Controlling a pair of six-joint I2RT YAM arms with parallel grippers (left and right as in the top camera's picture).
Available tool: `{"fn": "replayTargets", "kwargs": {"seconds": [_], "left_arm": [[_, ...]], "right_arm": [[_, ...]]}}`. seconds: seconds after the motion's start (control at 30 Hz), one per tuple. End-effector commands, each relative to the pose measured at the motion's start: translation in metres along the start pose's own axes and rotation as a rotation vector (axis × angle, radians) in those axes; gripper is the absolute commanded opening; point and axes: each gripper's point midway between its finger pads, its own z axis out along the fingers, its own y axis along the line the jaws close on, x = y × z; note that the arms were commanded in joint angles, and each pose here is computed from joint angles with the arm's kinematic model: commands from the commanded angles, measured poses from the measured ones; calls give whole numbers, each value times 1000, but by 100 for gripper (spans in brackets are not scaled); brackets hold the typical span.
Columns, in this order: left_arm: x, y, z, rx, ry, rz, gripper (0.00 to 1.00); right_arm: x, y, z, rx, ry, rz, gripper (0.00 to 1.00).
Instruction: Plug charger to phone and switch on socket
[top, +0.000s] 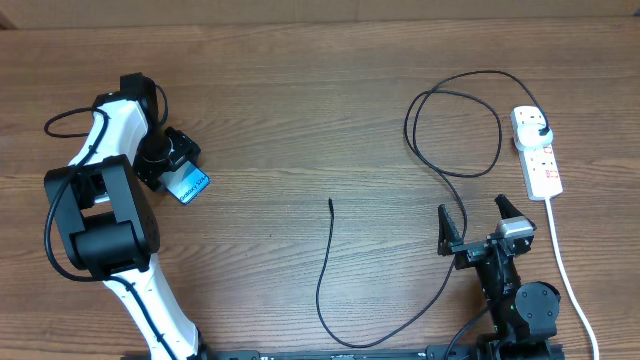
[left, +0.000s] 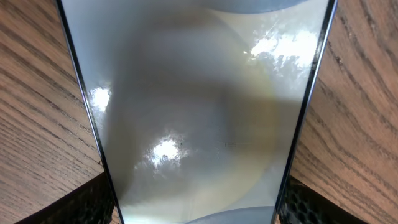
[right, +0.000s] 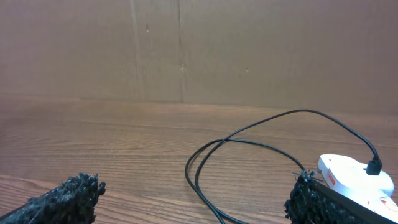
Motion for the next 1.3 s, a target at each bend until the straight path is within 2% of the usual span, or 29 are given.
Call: {"fn": "replayTargets", "kwargs": {"seconds": [0.0,0.27,0.57,1.27], "left_arm": [[8,12,13,-41,38,-14,71],[8,12,13,-41,38,-14,71],[8,12,13,-41,38,-14,56],[8,12,13,-41,38,-14,30]], "right_arm": [[2,2,0,-7,-4,-5,100],[2,2,0,-7,-4,-5,100],[2,2,0,-7,-4,-5,100],[2,2,0,-7,-4,-5,100]]}}
